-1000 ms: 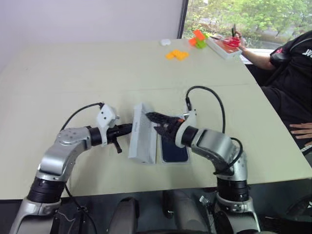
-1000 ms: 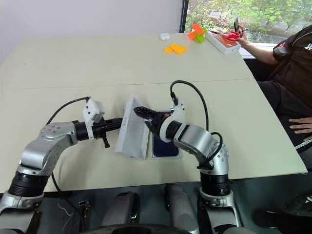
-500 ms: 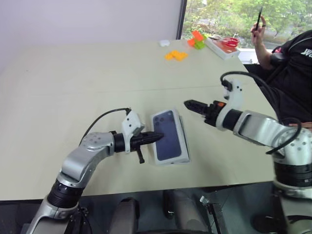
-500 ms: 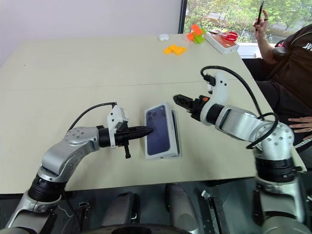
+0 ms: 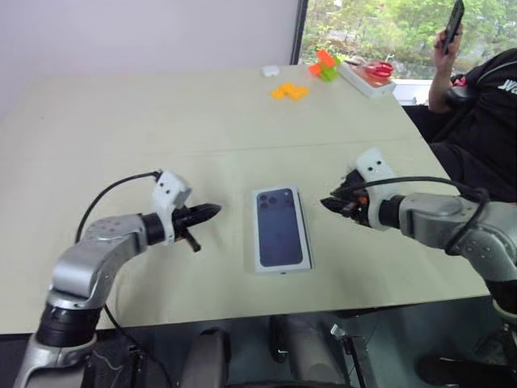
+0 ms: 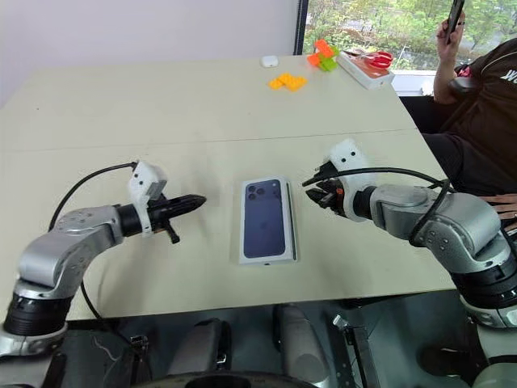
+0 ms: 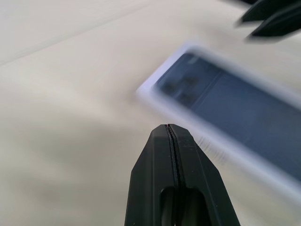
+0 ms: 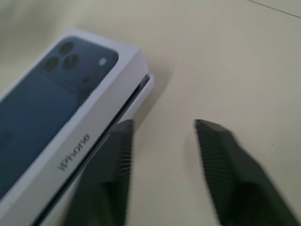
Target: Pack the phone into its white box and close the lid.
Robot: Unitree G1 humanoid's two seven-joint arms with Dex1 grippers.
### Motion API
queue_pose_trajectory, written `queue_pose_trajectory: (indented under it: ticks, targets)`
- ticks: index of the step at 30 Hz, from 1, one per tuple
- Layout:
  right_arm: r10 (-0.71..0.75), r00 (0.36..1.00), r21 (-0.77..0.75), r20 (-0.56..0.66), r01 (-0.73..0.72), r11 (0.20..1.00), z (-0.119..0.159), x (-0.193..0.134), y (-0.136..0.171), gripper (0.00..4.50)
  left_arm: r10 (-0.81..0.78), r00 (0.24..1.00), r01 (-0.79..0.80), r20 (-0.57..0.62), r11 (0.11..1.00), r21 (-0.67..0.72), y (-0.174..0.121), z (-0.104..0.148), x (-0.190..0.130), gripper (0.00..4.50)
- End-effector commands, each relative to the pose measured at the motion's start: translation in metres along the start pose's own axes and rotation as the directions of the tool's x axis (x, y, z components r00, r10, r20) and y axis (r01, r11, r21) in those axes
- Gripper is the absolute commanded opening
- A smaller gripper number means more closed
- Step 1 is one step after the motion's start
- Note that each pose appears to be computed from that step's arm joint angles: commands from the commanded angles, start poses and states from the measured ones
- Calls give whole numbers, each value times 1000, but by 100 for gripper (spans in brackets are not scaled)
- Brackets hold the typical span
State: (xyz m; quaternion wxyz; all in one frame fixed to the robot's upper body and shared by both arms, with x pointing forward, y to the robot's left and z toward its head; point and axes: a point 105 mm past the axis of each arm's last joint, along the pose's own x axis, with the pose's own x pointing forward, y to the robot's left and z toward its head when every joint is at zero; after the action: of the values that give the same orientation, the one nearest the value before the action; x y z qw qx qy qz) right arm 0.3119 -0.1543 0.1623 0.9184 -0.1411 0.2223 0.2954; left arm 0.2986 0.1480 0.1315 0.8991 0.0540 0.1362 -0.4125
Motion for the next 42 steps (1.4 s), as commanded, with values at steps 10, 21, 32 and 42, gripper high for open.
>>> queue_pose_trajectory:
  ticks: [10,21,32,42]
  targets:
    - [68,997,-180,-39,-74,981,-9,8,22,5,-146,983,153,-112,987,50,-51,-13,41,0]
    - [101,993,-189,-54,-110,976,-14,8,30,5,-200,977,203,-72,978,41,-69,-5,55,0]
    - [100,993,-207,-67,-112,972,-18,7,31,5,-244,969,245,-30,969,38,-79,4,57,0]
    - [101,992,-209,-81,-116,971,-22,7,32,5,-263,965,263,-1,964,26,-85,9,60,0]
